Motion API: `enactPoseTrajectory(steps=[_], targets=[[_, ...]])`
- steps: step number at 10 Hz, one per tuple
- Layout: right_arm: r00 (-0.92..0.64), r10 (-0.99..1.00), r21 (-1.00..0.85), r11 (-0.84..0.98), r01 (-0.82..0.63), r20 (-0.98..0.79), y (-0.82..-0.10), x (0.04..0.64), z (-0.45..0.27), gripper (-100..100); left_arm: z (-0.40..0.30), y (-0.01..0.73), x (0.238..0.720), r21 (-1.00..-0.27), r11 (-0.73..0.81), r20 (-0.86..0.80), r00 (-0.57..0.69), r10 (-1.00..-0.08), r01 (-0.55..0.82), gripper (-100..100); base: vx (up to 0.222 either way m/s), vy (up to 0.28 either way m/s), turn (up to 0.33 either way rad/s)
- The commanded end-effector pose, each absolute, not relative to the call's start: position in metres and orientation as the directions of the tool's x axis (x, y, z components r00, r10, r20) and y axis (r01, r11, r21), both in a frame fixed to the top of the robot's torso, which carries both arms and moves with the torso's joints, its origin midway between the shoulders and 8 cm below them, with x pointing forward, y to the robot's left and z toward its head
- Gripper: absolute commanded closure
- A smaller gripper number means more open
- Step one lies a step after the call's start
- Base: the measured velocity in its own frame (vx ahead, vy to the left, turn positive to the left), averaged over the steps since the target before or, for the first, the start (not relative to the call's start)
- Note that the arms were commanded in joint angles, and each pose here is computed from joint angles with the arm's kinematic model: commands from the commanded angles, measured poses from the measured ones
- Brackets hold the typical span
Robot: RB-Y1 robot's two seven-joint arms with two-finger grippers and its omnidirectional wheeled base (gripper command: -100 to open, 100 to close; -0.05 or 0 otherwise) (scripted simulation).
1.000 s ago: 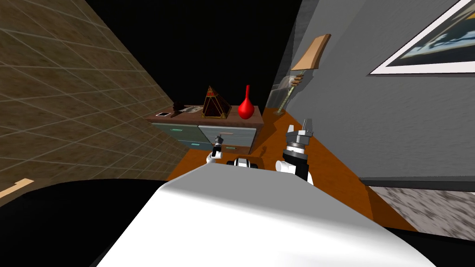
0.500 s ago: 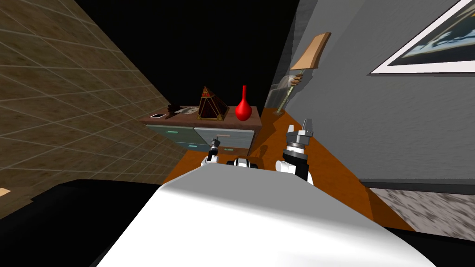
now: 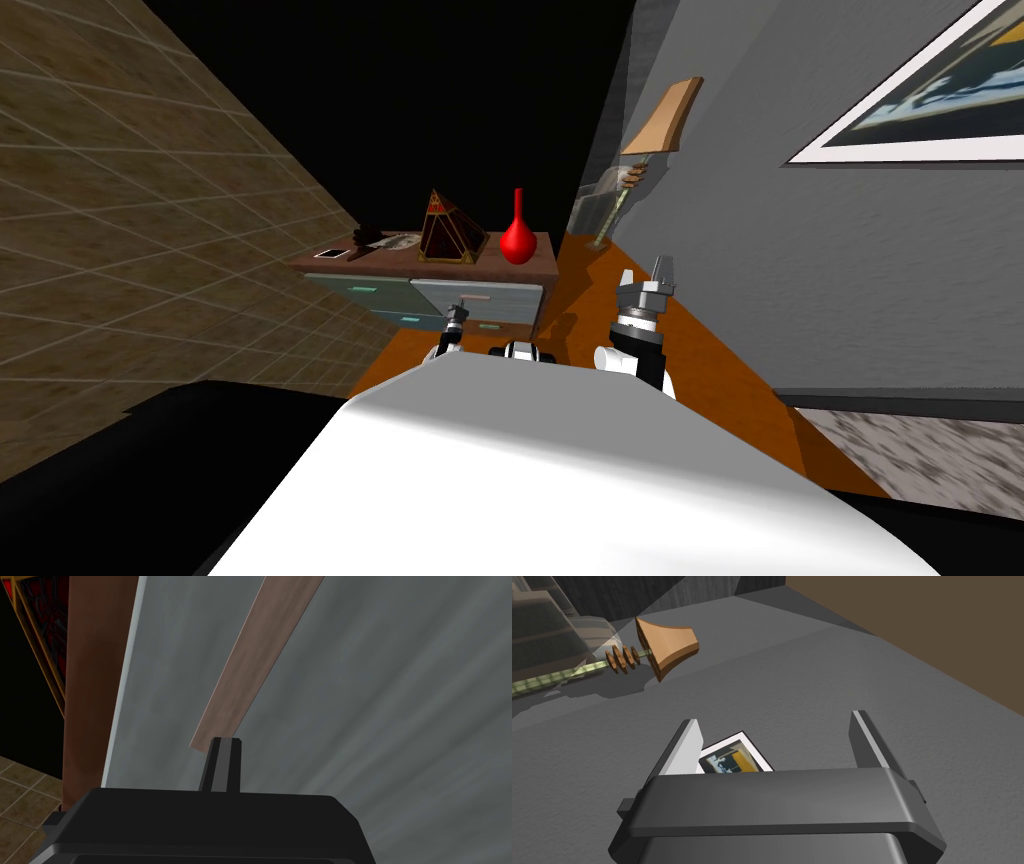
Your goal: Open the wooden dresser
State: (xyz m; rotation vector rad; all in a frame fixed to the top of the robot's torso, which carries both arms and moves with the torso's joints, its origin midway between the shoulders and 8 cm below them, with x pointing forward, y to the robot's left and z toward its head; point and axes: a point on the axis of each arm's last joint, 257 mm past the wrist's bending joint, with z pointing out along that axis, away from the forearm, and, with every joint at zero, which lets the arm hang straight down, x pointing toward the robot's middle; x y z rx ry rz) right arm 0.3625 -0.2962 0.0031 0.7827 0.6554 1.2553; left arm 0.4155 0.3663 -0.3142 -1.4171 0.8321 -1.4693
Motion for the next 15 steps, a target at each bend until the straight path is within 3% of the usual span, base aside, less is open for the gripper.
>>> enactPoseTrajectory(steps=[1,10,11,15], targets=[[0.198,0.980,0.812,0.125,-0.570,-0.012,-0.296,0.362,0.003,0,-0.308,0.371,0.393,-0.917,-0.369,0.381,0.060,-0.923,0.151,100,0.056,-0.029,0.006],[0.198,0.980,0.812,0.125,-0.570,-0.012,-0.296,0.362,0.003,0,-0.298,0.374,0.332,-0.912,-0.394,0.400,0.033,-0.916,0.110,100,0.054,-0.036,-0.013],[0.198,0.980,0.812,0.125,-0.570,-0.012,-0.296,0.362,0.003,0,-0.298,0.374,0.332,-0.912,-0.394,0.400,0.033,-0.916,0.109,-100,0.000,0.000,0.000],[0.198,0.980,0.812,0.125,-0.570,-0.012,-0.296,0.363,0.003,0,-0.295,0.407,0.372,-0.917,-0.372,0.389,0.112,-0.914,0.144,-100,-0.134,0.013,-0.203]])
